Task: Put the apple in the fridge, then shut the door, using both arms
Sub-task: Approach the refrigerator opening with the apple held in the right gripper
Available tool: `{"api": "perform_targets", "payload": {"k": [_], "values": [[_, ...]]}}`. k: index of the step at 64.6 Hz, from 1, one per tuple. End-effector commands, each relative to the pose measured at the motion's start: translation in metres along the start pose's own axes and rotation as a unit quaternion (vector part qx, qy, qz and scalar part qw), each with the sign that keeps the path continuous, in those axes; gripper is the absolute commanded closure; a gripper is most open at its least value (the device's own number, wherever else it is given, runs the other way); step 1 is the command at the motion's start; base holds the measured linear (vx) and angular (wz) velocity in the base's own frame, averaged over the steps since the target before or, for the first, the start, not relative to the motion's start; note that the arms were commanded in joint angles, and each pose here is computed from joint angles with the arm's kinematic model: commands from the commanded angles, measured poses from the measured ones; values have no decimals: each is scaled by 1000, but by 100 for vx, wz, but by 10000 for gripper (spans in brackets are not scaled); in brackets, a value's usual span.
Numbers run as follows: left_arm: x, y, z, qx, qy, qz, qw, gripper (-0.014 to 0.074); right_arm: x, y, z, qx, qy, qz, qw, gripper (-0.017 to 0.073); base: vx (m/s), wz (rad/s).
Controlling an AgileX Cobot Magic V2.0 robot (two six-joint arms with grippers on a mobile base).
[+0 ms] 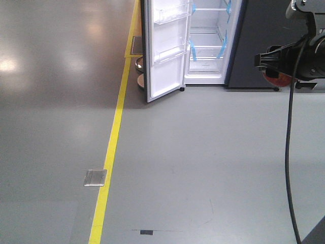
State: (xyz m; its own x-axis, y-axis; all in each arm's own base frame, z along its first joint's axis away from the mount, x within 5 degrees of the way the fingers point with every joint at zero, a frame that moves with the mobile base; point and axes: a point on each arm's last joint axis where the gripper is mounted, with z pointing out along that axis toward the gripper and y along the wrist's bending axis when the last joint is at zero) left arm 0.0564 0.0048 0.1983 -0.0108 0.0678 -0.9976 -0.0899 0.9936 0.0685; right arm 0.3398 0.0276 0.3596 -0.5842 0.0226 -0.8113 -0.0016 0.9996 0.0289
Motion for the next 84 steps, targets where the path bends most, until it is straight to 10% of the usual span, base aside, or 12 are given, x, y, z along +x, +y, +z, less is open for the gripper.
{"api": "perform_targets", "payload": {"k": [1,84], "values": [[2,1,0,-6,-28,-5,1000,598,-20,-1,-22,-4,-71,-7,997,567,20,-5],[2,1,0,-6,-28,-5,1000,598,-20,-1,-22,-3,-70,-7,997,567,19,-2]]}}
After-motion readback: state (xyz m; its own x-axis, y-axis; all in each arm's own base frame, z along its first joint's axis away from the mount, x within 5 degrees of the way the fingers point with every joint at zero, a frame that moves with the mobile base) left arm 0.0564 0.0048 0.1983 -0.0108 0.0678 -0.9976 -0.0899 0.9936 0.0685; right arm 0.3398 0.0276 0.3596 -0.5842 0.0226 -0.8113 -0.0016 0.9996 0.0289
